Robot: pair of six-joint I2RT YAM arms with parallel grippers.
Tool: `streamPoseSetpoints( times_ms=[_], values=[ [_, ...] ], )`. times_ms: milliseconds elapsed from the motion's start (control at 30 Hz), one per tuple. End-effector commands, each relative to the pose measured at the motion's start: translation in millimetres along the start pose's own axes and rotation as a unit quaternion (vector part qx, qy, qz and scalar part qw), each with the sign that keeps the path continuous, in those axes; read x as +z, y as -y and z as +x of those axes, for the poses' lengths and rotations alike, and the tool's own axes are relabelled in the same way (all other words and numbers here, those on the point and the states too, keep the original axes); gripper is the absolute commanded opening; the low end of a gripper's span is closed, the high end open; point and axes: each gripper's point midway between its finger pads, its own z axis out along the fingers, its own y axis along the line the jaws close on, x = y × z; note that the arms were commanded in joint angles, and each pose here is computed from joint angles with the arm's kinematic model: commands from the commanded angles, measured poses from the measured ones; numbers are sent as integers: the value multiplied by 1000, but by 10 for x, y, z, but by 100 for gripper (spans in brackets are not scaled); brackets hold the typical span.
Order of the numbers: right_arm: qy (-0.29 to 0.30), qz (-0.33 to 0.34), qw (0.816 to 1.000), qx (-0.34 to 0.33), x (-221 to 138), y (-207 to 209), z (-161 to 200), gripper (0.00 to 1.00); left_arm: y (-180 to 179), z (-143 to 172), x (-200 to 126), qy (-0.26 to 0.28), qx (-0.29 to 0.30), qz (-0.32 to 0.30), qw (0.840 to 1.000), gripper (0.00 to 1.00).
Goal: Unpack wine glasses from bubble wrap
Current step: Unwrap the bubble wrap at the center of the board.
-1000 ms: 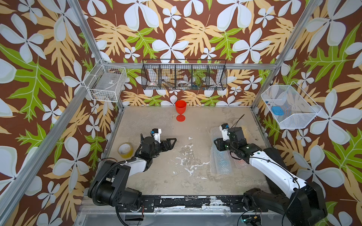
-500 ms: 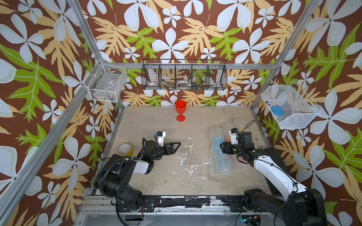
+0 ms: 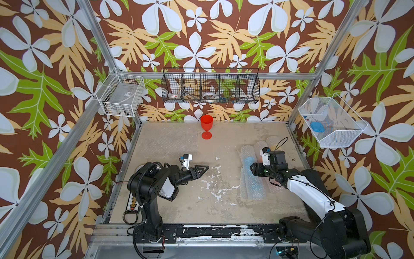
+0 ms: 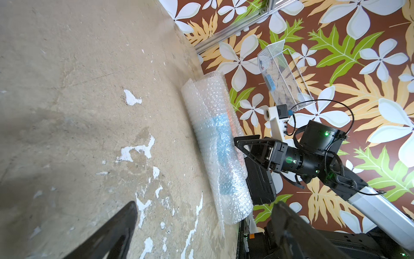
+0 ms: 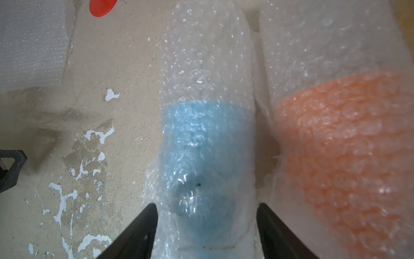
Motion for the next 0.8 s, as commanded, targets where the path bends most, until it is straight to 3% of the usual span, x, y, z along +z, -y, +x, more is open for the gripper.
streamPoseSetpoints(
  times_ms=[0,367,767],
  values=[
    [7,-7,1000,-5,41,-50,-63,73,140,-57,-17,12,17,19,1000,95],
    [-21,1,1000,-15,275,-37,52,73,-24,-95,11,-2,75,-88,993,95],
    [-44,-8,999,-18,408,-81,130,73,90,-23,108,-28,112,-104,988,95]
  ],
)
